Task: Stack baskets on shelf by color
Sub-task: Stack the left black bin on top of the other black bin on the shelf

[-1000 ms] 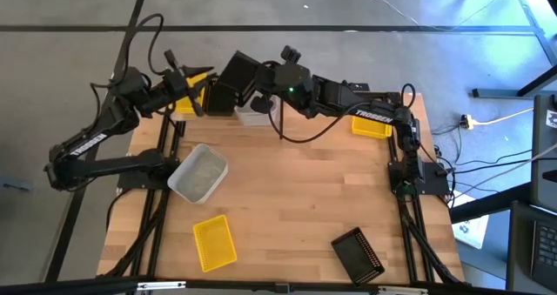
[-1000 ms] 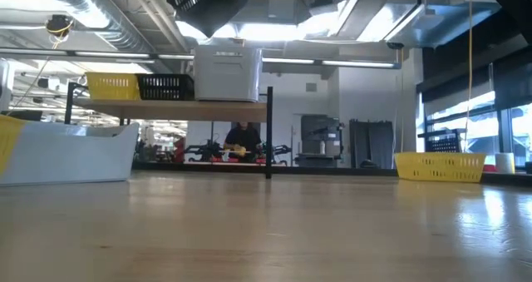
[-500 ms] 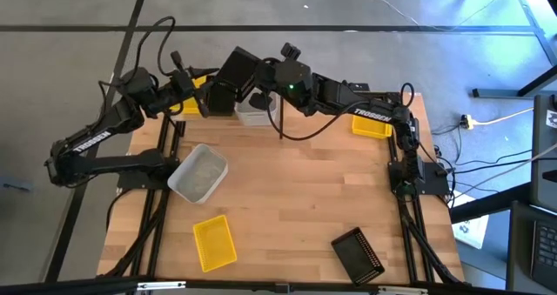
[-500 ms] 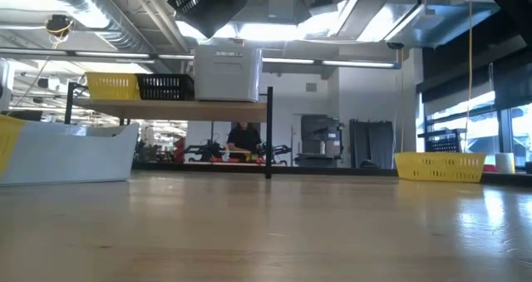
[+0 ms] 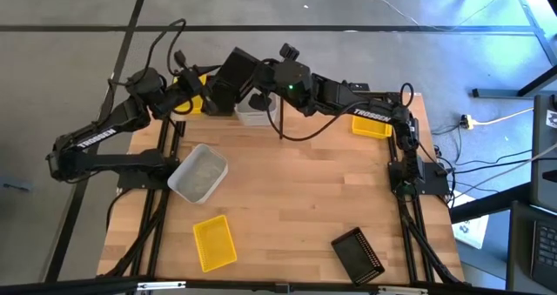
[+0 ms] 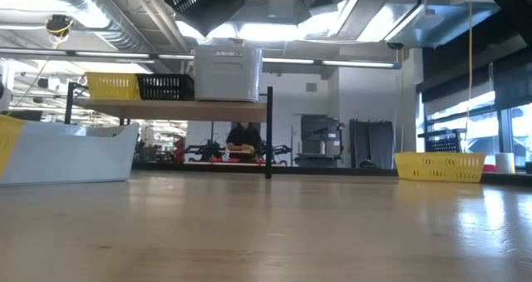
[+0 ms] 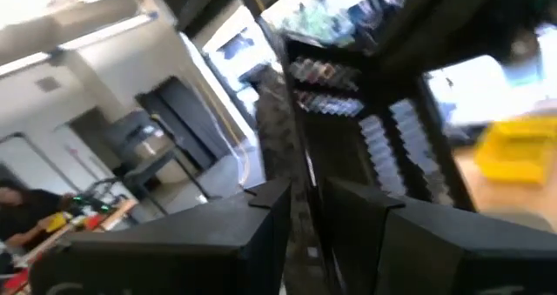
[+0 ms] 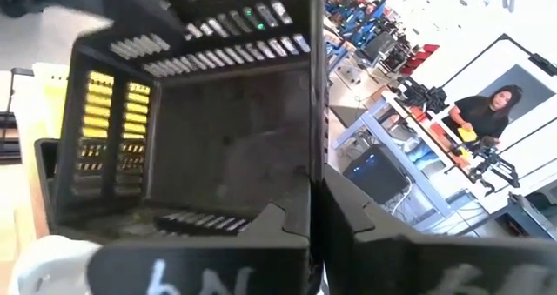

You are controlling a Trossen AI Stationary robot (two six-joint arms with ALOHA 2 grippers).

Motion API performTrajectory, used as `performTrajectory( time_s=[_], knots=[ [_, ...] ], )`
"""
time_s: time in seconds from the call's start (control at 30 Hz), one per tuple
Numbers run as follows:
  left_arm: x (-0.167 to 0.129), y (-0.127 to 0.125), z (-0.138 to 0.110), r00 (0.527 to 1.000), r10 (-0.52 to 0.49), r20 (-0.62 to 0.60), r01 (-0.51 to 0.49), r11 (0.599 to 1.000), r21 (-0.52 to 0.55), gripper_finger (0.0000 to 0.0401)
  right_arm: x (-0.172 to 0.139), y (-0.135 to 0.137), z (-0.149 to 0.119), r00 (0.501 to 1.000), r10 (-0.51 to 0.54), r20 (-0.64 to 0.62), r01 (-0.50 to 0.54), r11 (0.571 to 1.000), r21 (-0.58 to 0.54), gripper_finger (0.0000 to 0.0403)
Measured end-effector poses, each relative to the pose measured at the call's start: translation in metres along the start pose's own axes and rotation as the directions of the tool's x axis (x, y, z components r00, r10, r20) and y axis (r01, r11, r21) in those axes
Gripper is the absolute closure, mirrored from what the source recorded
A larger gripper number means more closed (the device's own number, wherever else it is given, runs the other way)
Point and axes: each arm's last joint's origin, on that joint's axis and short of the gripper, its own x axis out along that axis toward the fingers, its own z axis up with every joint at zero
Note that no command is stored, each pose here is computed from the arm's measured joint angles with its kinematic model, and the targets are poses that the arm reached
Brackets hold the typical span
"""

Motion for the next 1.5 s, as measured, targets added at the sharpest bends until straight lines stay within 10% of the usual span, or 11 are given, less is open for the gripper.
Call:
performTrajectory(
  time_s=[0.93, 1.23, 1.5],
  knots=[
    [0.014, -0.011, -0.006, 0.974, 0.166, -0.155, -0.165, 0.986, 0.020, 0.0400, 0.000, 0.003, 0.003, 0.993, 0.093, 0.066, -0.096, 0.995, 0.030, 0.0339],
    [0.011, -0.011, -0.013, 0.919, 0.277, -0.282, -0.287, 0.958, 0.007, 0.0401, -0.005, 0.006, 0.009, 0.991, 0.083, 0.105, -0.075, 0.994, -0.081, 0.0307],
    [0.005, -0.008, -0.021, 0.787, 0.447, -0.425, -0.523, 0.849, -0.074, 0.0401, -0.014, 0.012, 0.016, 0.995, 0.015, 0.099, 0.011, 0.966, -0.257, 0.0308]
  ],
)
